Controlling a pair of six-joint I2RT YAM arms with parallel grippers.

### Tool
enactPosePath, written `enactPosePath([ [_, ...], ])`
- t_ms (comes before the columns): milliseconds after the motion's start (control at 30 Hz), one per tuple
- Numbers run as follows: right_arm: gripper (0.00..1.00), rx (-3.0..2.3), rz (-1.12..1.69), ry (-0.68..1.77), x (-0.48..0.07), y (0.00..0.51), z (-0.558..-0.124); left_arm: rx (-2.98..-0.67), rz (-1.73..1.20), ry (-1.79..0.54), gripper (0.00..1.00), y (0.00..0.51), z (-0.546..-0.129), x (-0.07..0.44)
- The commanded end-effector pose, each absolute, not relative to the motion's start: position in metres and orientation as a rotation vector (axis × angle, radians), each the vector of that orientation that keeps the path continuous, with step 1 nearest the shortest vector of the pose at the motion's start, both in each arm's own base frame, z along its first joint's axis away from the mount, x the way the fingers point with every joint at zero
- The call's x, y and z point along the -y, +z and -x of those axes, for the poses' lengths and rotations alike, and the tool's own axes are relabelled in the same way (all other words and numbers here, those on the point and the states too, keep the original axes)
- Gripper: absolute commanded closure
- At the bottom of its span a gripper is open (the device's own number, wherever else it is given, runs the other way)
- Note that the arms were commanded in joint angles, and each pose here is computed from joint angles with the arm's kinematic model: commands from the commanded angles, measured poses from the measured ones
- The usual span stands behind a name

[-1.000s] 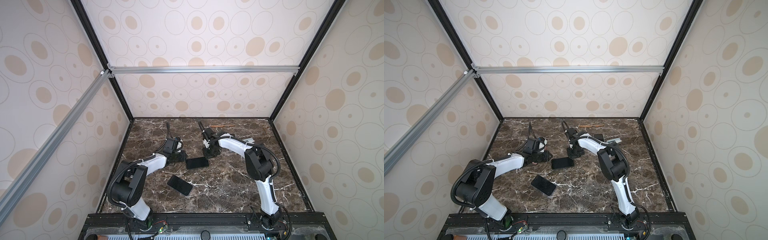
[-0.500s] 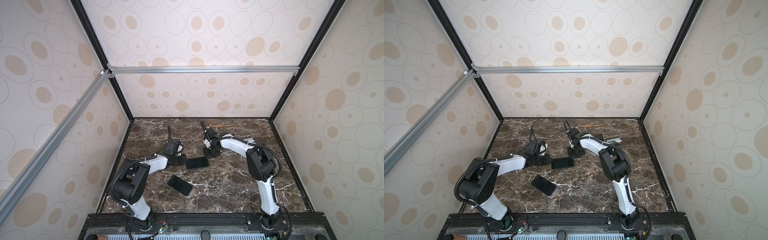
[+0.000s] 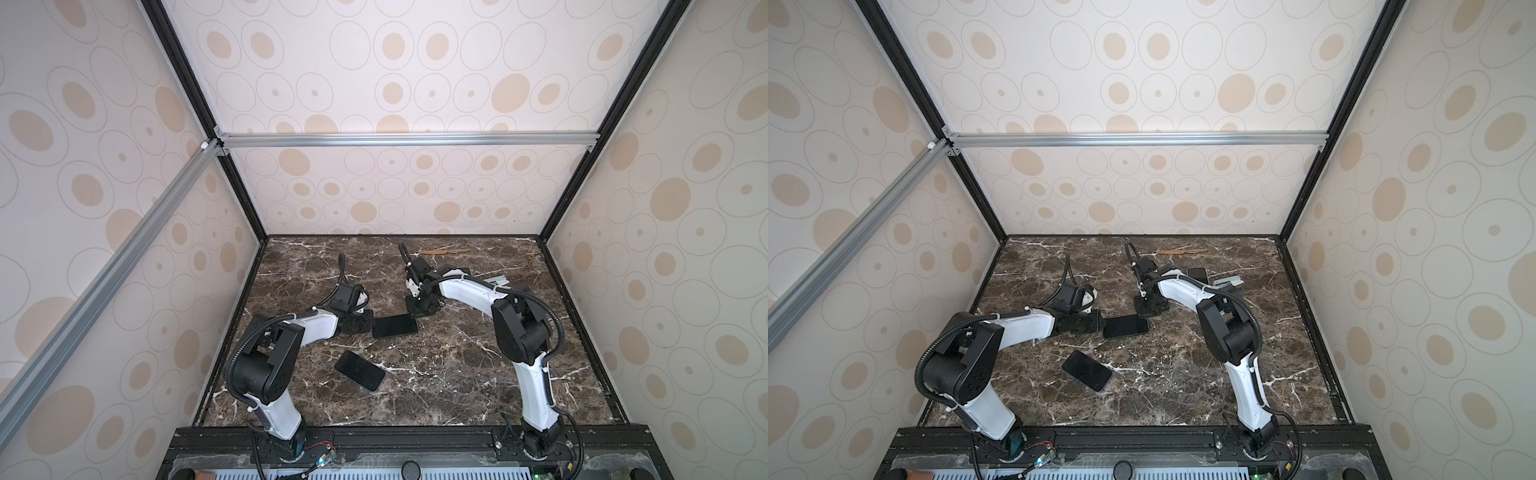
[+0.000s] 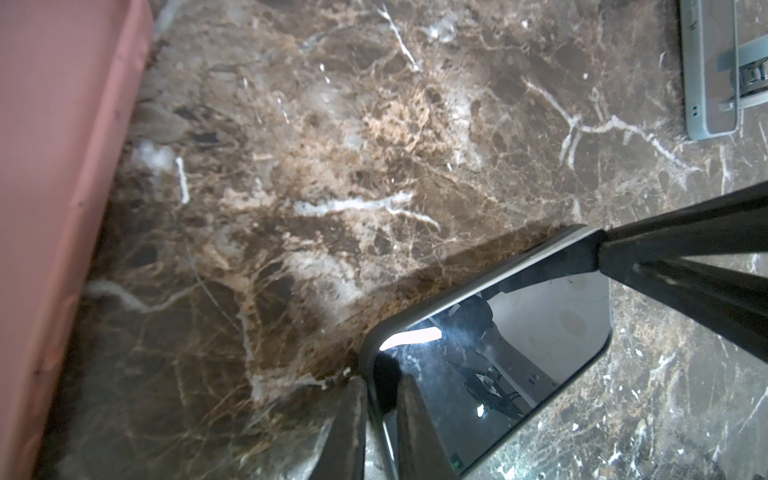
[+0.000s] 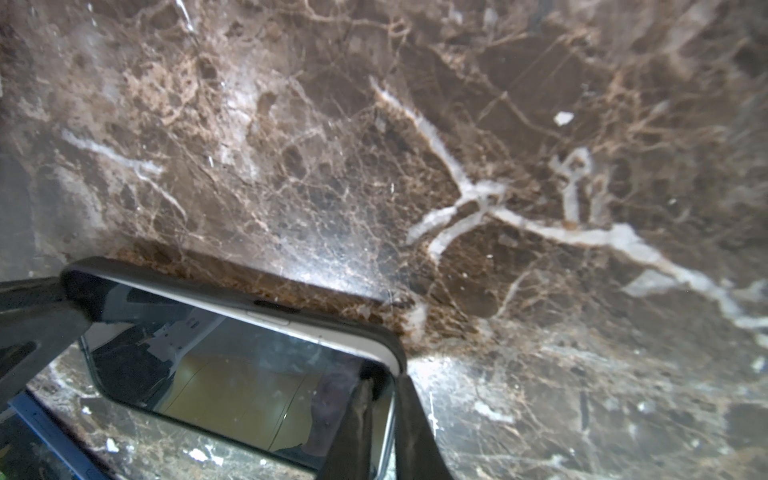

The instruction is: Put the phone into the phone case

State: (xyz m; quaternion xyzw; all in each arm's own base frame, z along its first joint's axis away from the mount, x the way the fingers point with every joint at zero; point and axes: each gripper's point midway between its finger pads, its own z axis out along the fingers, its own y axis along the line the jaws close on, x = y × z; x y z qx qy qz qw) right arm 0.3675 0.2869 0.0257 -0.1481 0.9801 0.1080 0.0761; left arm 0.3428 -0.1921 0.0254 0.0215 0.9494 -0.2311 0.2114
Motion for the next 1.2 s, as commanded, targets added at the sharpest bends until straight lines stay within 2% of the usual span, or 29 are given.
enactPosePath([
  [0, 0.87, -3.215, 0.514, 0.088, -0.257, -0.065, -0.305, -2.67, -0.101, -0.621, 0.85, 0.019, -0.34, 0.198],
  [467, 0.87, -3.275, 0.533, 0.114, -0.263, -0.087, -0.282, -2.64, -0.11, -0.616, 0.84, 0.028, -0.345, 0.199],
  [567, 0.87, -3.227, 0.537, 0.18, -0.274, -0.065, -0.287, -2.618, -0.103, -0.563, 0.85, 0.031, -0.35, 0.193],
  [733, 0.8, -3.046, 0.663, 0.245, -0.298, -0.002, -0.313, -2.544, -0.108, -0.51, 0.81, 0.054, -0.363, 0.189],
  [833, 0.73, -2.928, 0.752, 0.253, -0.308, 0.036, -0.331, -2.466, -0.122, -0.48, 0.8, 0.077, -0.37, 0.185],
  [1000, 0.5, -2.697, 0.979, 0.375, -0.331, 0.087, -0.342, -2.302, -0.155, -0.445, 0.74, 0.12, -0.379, 0.179],
  [1067, 0.37, -2.599, 1.067, 0.395, -0.338, 0.098, -0.344, -2.235, -0.168, -0.445, 0.72, 0.138, -0.381, 0.177],
  [1167, 0.28, -2.46, 1.244, 0.45, -0.347, 0.108, -0.339, -2.147, -0.173, -0.438, 0.7, 0.158, -0.38, 0.173],
])
